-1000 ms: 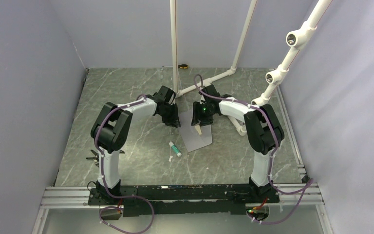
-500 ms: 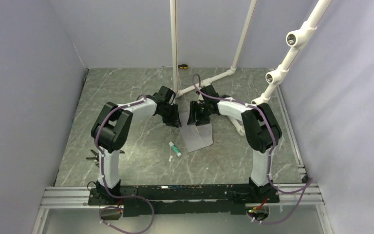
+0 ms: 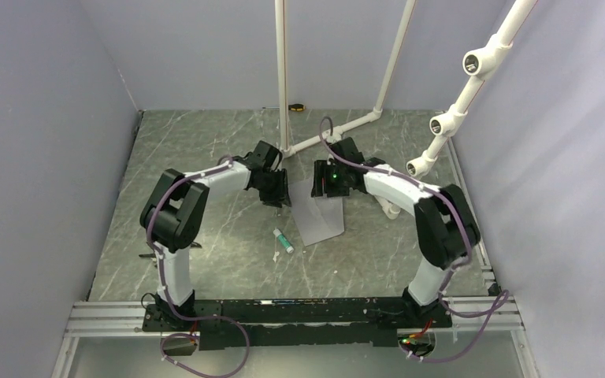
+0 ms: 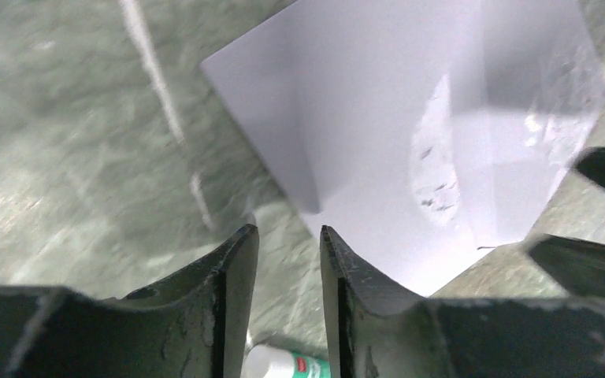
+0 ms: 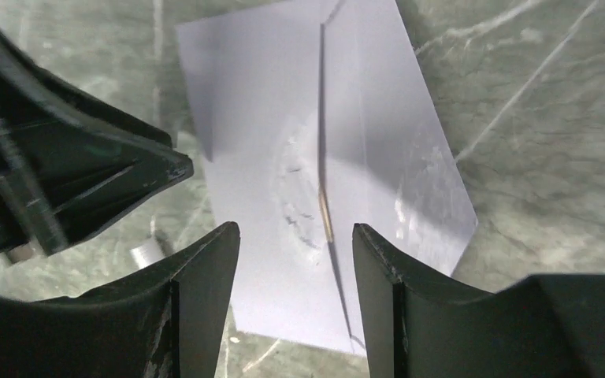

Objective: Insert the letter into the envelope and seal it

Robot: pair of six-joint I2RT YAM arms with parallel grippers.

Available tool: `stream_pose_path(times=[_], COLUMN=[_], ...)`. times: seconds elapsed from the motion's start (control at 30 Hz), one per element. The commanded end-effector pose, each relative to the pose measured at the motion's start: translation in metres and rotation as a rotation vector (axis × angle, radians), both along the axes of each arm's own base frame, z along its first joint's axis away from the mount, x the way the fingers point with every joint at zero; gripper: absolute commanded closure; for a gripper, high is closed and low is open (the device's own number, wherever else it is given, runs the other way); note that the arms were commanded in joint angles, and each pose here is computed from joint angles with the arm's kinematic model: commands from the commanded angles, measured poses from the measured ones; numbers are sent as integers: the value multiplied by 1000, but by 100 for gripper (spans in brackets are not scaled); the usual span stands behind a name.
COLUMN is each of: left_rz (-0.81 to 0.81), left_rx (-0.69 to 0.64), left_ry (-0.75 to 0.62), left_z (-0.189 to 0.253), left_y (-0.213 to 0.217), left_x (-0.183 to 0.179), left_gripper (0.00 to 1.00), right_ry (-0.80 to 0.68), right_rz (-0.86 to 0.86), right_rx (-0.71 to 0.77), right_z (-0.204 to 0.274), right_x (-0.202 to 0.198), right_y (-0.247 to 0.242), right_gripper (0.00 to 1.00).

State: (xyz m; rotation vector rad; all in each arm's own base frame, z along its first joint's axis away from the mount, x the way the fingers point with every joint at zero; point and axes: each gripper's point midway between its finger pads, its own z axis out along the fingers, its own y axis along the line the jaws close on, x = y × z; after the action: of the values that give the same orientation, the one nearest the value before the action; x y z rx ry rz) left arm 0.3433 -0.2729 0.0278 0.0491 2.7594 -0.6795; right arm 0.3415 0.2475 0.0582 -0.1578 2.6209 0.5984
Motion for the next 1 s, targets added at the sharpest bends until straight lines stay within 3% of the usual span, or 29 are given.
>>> stream_pose_path(times=[0.0, 0.23, 0.4, 0.7, 0.97], left_rz=[66, 288, 462, 734, 842], left_rx=[65, 168, 234, 286, 275], left_ry=[-100, -241, -328, -341, -364], left_z=[30, 70, 96, 101, 106], left_y=[28, 95, 149, 212, 233], left_x=[5, 1, -8, -34, -42], left_gripper=[57, 54, 50, 39, 15], right_ry=[-192, -301, -281, -259, -199], right_rz=[15, 317, 422, 414, 414], right_rx=[-58, -140, -199, -365, -384], right_z=[46, 41, 19, -6, -23], right_x=[1, -65, -98, -105, -108], right_y=[3, 79, 115, 128, 131], right_gripper=[41, 41, 39, 38, 45])
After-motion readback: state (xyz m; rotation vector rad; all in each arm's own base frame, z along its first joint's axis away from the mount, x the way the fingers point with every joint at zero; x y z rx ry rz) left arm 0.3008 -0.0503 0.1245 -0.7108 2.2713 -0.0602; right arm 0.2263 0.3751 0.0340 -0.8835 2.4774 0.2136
